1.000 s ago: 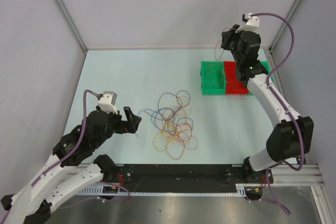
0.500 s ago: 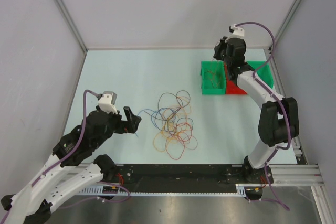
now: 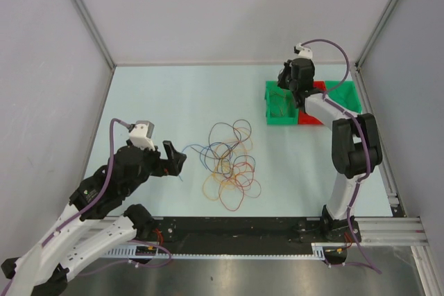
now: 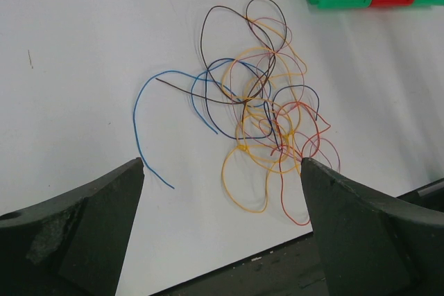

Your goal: Untangle the cables

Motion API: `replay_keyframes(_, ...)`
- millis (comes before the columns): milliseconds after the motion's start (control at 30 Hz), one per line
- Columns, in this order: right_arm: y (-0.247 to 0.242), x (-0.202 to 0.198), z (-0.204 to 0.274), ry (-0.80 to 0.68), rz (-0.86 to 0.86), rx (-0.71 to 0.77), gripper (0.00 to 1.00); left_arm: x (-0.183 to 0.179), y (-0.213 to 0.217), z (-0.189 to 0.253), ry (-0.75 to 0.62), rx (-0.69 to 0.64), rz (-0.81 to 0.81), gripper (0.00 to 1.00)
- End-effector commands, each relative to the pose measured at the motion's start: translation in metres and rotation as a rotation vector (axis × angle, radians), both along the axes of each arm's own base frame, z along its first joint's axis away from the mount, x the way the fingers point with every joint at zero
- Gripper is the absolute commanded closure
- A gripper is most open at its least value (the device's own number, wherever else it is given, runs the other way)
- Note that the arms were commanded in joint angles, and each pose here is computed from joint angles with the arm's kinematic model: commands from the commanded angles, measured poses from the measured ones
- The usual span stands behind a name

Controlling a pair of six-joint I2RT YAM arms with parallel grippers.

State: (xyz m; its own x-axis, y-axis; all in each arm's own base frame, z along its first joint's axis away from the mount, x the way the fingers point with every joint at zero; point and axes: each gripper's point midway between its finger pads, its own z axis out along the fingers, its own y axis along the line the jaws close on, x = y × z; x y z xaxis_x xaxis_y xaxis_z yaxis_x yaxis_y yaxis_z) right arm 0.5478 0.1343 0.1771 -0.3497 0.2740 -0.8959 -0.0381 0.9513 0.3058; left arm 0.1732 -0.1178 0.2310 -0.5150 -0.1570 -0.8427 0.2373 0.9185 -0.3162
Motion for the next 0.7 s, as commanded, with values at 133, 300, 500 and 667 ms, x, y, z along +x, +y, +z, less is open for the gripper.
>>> replay_keyframes(133,-0.003,-0.001,-0.022,0.069,-0.037,0.032,1.0,0.003,0.002,0.004,-0.024,-0.002,0.01,0.0)
replay_keyframes(300,-0.001,-0.011,-0.042,0.157,-0.063,0.061,1.0,0.002,0.004,0.006,-0.035,-0.012,0.011,0.0)
replay_keyframes(500,0.001,-0.023,-0.062,0.236,-0.103,0.051,1.0,0.0,0.005,0.009,-0.048,-0.025,0.012,0.0)
replay_keyframes(667,-0.001,-0.029,-0.067,0.274,-0.098,0.063,0.88,-0.002,0.007,0.013,-0.065,-0.042,0.01,0.0)
